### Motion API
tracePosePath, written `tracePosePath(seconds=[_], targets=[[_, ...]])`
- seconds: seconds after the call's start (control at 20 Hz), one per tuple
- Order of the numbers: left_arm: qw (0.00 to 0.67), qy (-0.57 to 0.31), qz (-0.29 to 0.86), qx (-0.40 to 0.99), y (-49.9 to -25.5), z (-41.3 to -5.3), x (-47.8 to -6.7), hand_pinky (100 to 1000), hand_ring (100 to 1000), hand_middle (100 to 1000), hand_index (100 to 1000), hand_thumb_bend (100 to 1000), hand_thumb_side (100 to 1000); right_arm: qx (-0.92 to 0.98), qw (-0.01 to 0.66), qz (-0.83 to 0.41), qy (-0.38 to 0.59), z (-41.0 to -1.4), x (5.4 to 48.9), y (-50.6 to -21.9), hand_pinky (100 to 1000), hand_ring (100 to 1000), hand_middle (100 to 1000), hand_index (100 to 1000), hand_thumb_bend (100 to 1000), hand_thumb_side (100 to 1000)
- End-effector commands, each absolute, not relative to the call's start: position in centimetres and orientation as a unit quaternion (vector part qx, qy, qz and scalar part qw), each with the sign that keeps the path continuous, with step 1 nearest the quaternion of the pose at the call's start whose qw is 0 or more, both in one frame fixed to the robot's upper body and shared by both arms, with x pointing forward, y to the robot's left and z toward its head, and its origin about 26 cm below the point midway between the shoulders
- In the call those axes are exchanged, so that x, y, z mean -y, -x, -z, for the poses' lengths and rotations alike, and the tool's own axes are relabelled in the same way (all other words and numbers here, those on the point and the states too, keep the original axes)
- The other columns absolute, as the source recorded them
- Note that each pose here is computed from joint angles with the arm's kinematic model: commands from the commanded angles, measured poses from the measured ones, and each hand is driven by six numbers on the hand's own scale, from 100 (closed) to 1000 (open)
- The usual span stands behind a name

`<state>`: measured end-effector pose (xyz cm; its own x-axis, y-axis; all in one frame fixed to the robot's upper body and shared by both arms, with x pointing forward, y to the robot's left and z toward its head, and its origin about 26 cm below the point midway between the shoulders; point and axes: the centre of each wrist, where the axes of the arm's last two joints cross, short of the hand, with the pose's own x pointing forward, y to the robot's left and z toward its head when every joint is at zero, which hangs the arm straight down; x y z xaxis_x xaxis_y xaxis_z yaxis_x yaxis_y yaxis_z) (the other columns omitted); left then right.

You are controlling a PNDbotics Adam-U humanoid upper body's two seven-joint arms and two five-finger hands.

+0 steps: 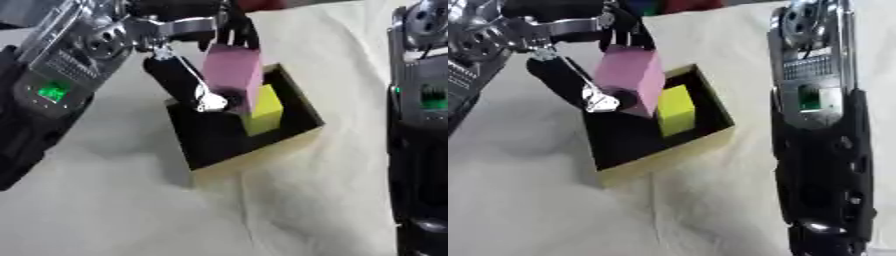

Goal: Pick up objects on the table and place them in the box.

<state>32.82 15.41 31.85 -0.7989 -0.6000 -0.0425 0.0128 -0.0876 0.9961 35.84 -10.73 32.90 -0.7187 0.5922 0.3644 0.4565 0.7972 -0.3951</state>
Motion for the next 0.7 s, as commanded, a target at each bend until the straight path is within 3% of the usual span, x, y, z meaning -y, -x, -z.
tracePosePath(seconds=[0.05, 0.7], targets=[[0.194, -0.268, 0.698, 0.635, -32.1, -32.1, -15.1, 523, 420, 345, 560, 100, 100, 0.923, 0.227, -0.131, 0.281, -33.8, 10.7, -35.2, 785, 750, 756, 995, 100, 1000], [0.202, -0.327, 0.709, 0.591, -34.5, -28.0, -14.4, 553, 446, 364, 584, 107, 100, 0.925, 0.23, -0.126, 0.275, -33.6, 11.1, -34.9, 786, 749, 754, 995, 100, 1000]])
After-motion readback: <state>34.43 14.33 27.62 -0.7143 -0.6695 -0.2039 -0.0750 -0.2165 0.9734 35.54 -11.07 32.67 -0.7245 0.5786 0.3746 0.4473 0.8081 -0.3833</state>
